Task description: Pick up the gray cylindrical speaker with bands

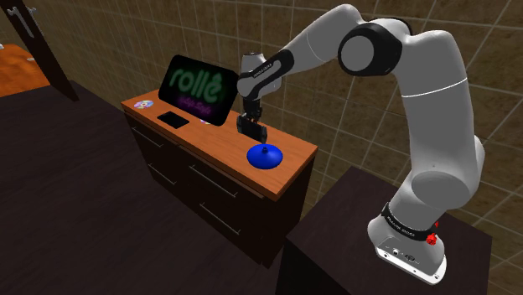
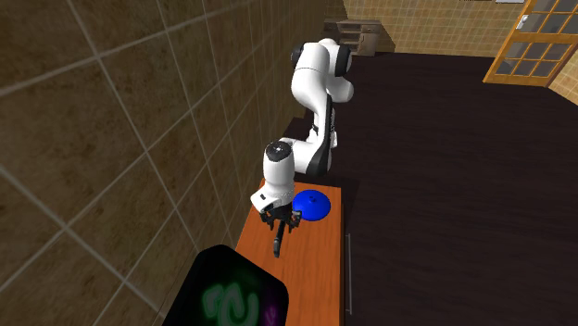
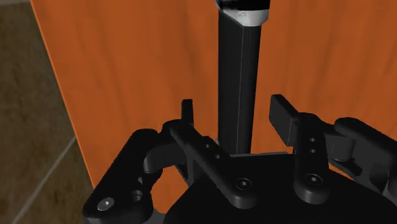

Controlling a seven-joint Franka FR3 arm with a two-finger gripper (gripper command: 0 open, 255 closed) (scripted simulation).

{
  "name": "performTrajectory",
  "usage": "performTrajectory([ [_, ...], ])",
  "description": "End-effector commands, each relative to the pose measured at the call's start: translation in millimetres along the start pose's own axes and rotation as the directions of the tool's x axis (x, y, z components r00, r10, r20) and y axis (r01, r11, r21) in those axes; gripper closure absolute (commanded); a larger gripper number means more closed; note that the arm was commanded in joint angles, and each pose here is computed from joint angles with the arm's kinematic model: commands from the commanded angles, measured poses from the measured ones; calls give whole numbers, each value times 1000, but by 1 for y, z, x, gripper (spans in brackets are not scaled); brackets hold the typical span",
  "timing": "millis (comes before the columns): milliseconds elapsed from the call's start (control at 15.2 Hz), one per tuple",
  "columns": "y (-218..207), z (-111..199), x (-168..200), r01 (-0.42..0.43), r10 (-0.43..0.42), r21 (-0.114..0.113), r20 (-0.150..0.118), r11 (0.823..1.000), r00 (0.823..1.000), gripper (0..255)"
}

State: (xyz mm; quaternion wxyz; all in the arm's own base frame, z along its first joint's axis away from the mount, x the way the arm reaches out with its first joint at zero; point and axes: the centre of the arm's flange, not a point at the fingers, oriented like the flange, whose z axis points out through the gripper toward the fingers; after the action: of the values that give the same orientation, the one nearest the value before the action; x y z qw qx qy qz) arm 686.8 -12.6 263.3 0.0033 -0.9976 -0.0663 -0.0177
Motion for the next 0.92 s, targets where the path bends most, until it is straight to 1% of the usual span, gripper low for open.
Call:
performTrajectory([
  [0,0,1,0,0,0,0,0,1000,1000,255],
  [528,0,1,0,0,0,0,0,1000,1000,255],
  [858,0,-25,1,0,0,0,0,1000,1000,255],
])
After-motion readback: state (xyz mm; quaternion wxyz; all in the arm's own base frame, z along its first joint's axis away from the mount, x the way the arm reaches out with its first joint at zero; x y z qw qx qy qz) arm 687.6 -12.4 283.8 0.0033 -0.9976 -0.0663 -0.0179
